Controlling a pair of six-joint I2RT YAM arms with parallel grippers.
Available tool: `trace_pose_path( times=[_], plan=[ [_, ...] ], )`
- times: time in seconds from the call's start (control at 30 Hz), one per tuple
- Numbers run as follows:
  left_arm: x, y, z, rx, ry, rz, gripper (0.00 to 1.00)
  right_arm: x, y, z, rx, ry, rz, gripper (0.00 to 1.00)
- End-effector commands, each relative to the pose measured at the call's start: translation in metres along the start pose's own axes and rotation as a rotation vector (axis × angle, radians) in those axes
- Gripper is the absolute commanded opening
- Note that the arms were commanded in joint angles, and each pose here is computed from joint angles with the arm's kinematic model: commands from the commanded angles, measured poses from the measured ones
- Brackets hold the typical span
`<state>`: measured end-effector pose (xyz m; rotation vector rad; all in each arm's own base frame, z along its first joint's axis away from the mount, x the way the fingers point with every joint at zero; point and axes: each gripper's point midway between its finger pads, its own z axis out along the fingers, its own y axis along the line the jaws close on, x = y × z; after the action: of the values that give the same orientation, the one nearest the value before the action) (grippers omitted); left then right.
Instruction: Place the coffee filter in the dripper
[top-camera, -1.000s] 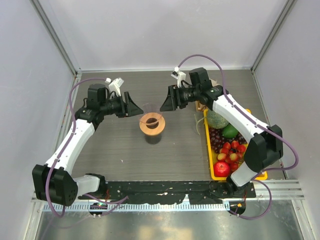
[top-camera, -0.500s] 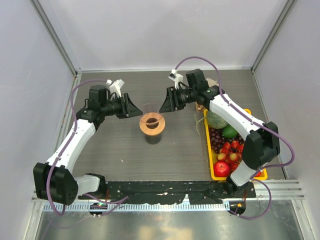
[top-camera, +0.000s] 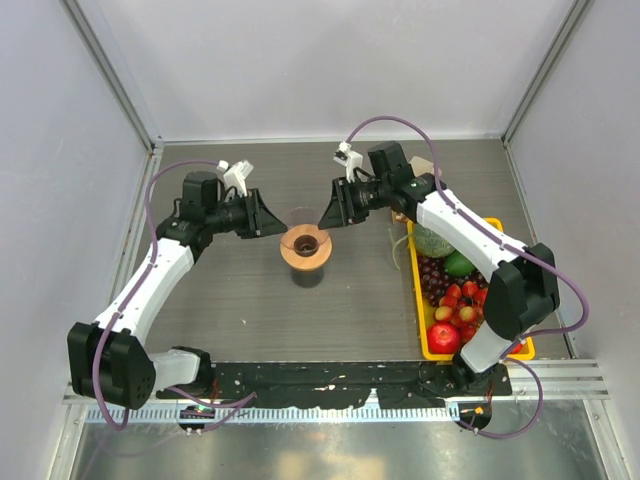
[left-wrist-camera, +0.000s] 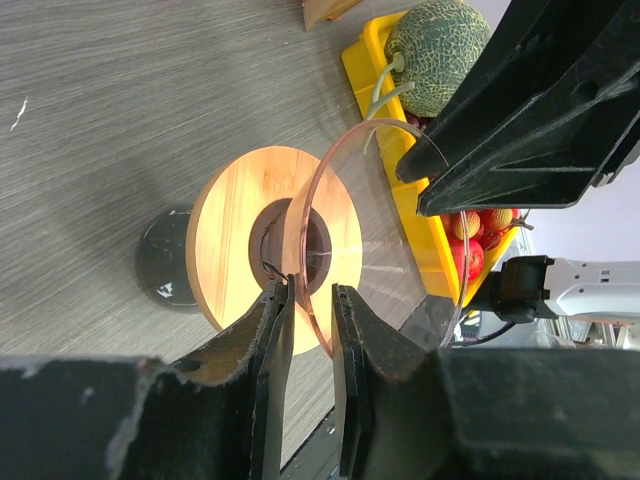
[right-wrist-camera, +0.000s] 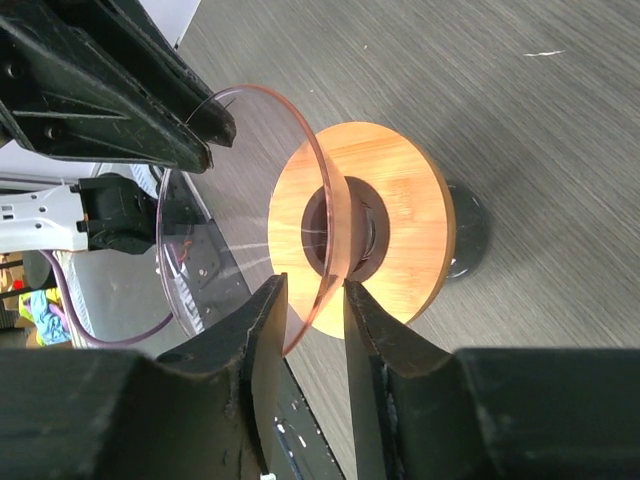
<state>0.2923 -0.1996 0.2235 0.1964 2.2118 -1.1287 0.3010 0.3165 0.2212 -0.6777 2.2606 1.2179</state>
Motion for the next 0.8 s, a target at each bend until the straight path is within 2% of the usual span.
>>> trace_pose_path(
  times=[0.0,0.23,0.43,0.77],
  plan=[
    [0.000,0.001,0.003,0.005,-0.001,0.043,0.25,0.000,0.005,0.000,0.001,-0.010,-0.050,0.33],
    [0.006,0.003,0.007,-0.002,0.022,0.045,0.20,0.004,-0.001,0.004,0.022,0.005,-0.050,0.16],
    [0.006,0.005,0.010,-0.014,0.039,0.044,0.13,0.006,-0.006,0.007,0.034,0.018,-0.045,0.06],
    [0.011,0.020,0.021,-0.054,0.087,-0.004,0.00,0.006,-0.004,0.013,0.075,0.049,-0.053,0.05]
  ],
)
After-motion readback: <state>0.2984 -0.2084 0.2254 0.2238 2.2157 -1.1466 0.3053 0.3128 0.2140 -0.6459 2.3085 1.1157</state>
